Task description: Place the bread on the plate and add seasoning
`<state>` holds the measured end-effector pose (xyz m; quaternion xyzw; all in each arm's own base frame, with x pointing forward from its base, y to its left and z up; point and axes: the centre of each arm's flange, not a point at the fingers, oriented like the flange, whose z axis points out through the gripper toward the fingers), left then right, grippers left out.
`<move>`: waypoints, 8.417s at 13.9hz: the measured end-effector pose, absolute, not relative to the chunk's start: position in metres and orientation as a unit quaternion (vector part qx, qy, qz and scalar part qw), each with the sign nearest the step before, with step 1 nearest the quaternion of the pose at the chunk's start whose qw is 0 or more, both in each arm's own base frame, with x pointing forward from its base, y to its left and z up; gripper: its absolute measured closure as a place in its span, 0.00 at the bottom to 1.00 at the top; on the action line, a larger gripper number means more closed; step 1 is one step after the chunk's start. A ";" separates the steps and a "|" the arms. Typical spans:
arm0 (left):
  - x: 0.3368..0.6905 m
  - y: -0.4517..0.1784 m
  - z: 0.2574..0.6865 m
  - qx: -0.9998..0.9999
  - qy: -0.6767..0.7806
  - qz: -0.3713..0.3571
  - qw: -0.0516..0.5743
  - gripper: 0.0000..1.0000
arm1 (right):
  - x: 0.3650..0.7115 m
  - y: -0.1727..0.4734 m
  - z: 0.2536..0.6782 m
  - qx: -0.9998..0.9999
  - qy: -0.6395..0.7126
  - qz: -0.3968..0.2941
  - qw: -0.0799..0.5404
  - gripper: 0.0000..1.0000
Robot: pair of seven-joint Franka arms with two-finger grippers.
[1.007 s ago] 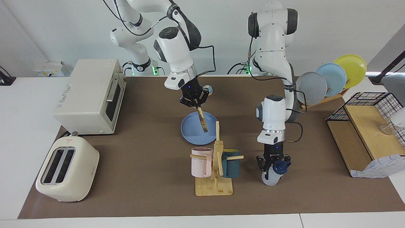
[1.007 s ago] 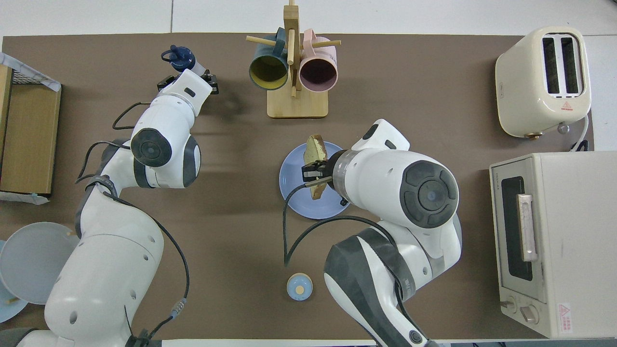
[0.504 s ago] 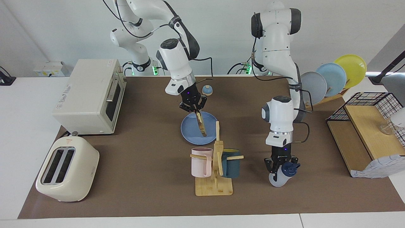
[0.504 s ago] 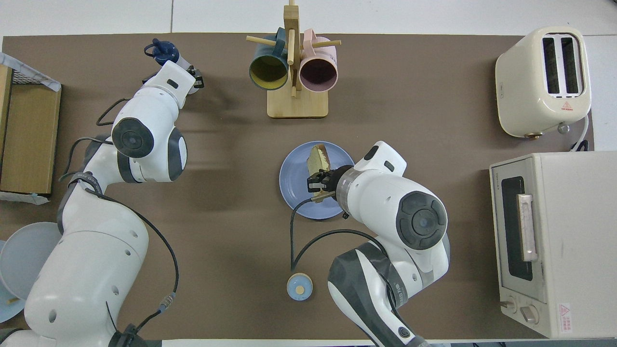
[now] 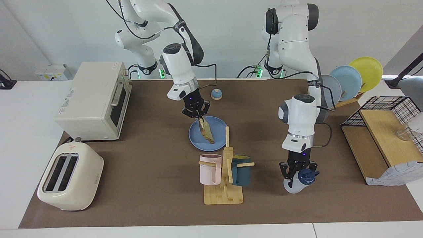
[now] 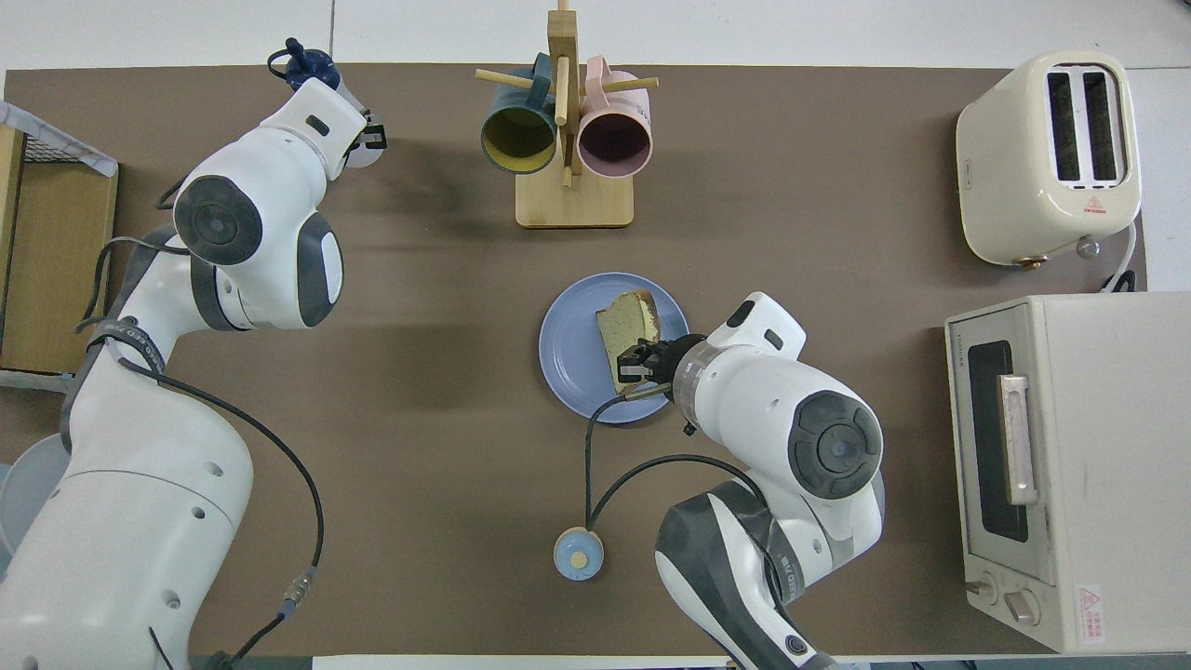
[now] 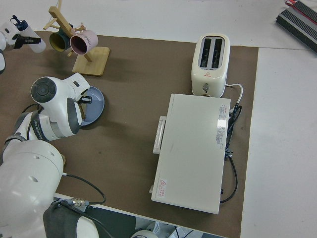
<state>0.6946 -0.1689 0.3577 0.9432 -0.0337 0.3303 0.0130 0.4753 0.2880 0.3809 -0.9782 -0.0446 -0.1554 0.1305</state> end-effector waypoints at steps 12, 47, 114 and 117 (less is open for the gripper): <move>0.616 -0.153 0.510 0.923 -0.357 0.135 0.047 0.54 | 0.475 0.260 0.368 -0.981 -0.022 -0.147 0.121 0.93; 0.430 -0.188 0.495 0.716 -0.694 0.027 0.073 0.54 | 0.524 0.251 0.396 -0.963 0.030 -0.157 0.218 0.00; 0.421 -0.216 0.503 0.738 -0.671 0.042 0.055 0.54 | 0.472 0.406 0.604 -0.928 0.168 -0.040 0.330 0.95; 0.420 -0.218 0.504 0.736 -0.673 0.043 0.055 0.54 | 0.480 0.398 0.601 -0.927 0.176 -0.041 0.328 0.95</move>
